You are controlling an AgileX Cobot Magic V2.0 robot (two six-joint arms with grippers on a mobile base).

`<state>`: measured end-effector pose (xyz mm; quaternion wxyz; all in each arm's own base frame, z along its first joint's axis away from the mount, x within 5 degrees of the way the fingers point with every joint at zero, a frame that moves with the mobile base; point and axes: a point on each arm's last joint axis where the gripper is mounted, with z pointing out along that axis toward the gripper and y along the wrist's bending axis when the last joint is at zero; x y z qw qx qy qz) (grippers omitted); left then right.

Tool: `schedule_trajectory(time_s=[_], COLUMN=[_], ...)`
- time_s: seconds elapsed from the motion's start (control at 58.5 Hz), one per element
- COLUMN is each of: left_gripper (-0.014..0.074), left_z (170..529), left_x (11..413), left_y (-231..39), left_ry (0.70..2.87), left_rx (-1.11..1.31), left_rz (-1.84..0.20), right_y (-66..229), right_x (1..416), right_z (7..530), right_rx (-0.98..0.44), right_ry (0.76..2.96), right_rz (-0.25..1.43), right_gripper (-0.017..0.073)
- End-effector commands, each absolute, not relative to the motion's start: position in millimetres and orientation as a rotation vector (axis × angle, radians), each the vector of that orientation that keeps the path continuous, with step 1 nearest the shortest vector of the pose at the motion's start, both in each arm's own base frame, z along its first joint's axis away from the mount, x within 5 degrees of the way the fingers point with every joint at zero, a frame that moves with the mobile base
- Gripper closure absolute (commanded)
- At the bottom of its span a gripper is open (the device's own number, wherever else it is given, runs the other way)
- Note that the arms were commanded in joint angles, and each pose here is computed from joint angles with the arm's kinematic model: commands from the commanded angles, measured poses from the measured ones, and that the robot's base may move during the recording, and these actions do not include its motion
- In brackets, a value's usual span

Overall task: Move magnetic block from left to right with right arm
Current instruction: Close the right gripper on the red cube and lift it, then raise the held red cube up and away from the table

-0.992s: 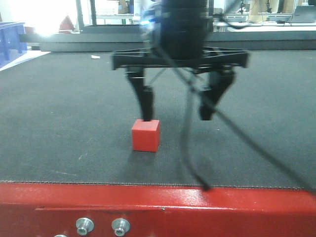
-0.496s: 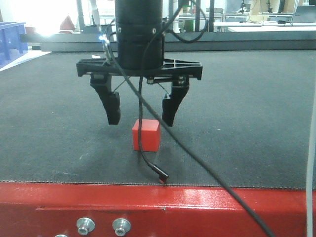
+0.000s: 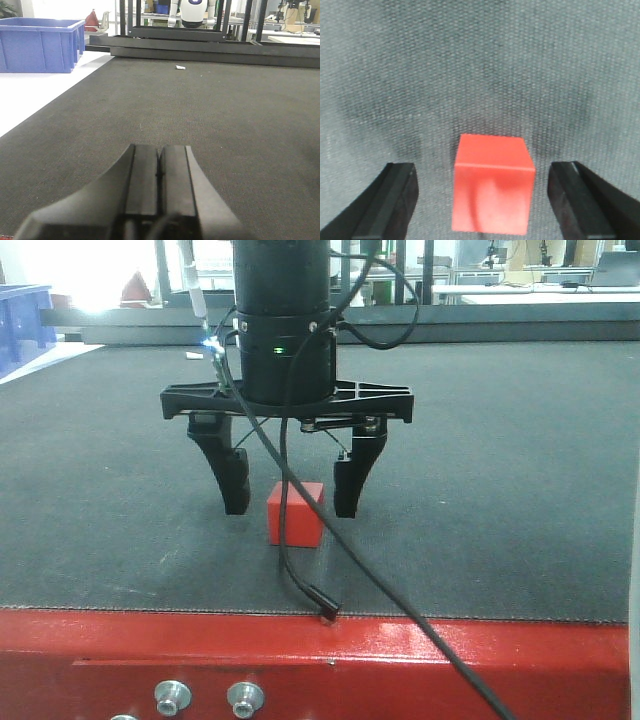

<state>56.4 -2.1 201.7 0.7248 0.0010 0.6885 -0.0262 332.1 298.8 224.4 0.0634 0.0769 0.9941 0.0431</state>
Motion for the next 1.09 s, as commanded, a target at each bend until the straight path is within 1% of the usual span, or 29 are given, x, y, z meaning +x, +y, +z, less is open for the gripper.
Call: schedule_trajectory(time_s=[0.0, 0.103, 0.222, 0.325, 0.393, 0.633, 0.769, 0.838, 0.94, 1.077], left_gripper=[0.0711, 0.0711, 0.0711, 0.0711, 0.0711, 0.0711, 0.0711, 0.0711, 0.0711, 0.0711], left_z=[206, 206, 206, 206, 206, 206, 206, 206, 206, 206], left_x=[55, 55, 55, 55, 55, 55, 55, 55, 55, 55], left_y=[-2, -2, -2, -2, -2, -2, -2, -2, -2, -2], left_ry=[1.438, 1.438, 1.438, 1.438, 1.438, 1.438, 1.438, 1.438, 1.438, 1.438], left_rx=[-0.002, -0.002, -0.002, -0.002, -0.002, -0.002, -0.002, -0.002, -0.002, -0.002], left_rz=[-0.07, -0.07, -0.07, -0.07, -0.07, -0.07, -0.07, -0.07, -0.07, -0.07], right_y=[291, 290, 290, 291, 291, 289, 282, 276, 260, 238], right_x=[325, 325, 325, 324, 324, 323, 320, 319, 317, 313], right_z=[257, 257, 257, 257, 257, 262, 285, 298, 323, 351], right_rx=[0.234, 0.235, 0.237, 0.238, 0.238, 0.237, 0.214, 0.165, 0.032, -0.199], right_ry=[2.986, 2.988, 2.99, 2.993, 2.993, 2.986, 2.923, 2.883, 2.815, 2.729], right_rz=[0.147, 0.144, 0.146, 0.147, 0.147, 0.152, 0.185, 0.184, 0.176, 0.167], right_gripper=[-0.0069, -0.0042, 0.0041, 0.013, 0.016, 0.0171, 0.0171, 0.0172, 0.0172, 0.0172])
